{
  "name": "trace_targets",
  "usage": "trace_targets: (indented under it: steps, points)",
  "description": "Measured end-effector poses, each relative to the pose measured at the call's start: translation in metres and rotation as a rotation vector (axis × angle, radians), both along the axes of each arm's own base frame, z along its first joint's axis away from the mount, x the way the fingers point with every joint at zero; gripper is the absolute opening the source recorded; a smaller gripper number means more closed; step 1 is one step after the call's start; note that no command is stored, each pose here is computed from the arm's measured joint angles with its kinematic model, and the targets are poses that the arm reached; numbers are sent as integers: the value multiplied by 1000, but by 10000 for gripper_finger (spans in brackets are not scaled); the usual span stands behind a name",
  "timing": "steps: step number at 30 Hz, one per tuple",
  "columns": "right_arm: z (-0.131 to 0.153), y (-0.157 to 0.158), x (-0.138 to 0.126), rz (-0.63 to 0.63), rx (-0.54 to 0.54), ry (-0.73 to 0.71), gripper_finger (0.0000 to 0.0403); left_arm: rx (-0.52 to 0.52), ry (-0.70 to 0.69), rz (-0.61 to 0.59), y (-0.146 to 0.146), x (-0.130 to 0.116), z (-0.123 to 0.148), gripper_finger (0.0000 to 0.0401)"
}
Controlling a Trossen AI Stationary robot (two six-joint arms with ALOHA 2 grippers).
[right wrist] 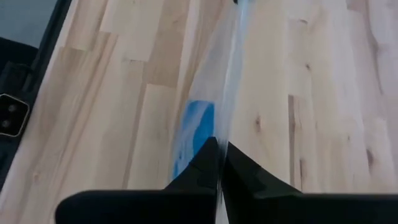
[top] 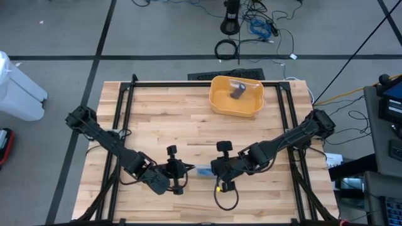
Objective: Roll bandage
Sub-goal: Close the transparent zip bag
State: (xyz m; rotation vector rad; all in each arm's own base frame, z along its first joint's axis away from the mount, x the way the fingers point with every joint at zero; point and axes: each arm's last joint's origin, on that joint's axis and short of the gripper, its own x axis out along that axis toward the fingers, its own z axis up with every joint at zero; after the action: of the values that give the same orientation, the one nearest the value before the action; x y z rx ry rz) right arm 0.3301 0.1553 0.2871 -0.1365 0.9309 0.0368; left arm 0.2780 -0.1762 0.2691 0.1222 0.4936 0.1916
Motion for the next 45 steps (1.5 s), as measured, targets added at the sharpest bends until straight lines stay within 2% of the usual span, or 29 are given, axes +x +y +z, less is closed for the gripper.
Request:
trace_targets:
  steps: [5, 11, 23, 26, 28, 31, 37, 39, 42, 45]
  points:
    - [7, -2, -12, -59, 34, 28, 0, 4, -14, 0, -3, -5, 4, 0]
    - [3, -2, -22, -119, 57, 128, 0, 19, -22, 5, -5, -12, 7, 0]
    - [1, 14, -45, -138, 93, 257, 0, 28, 6, 32, -5, -17, 4, 0]
    - [-5, 15, -57, -138, 74, 369, 1, 50, 12, 44, -4, -19, 4, 0]
    - [-4, 19, -57, -139, 97, 355, 1, 40, 2, 41, -4, -19, 6, 0]
    - [-2, 19, -62, -166, 48, 342, 1, 39, 5, 41, -4, -18, 5, 0]
    - [11, 23, -67, -219, -44, 136, 1, 25, 2, 37, -4, -17, 5, 0]
    - [14, 27, -69, -250, -115, 39, 1, 7, -3, 48, -4, -17, 6, 0]
    - [5, 40, -76, -278, -228, -135, 0, 1, -5, 49, -4, -17, 5, 0]
    - [-12, 47, -83, -281, -260, -161, 8, -29, -12, 63, -4, -17, 5, 0]
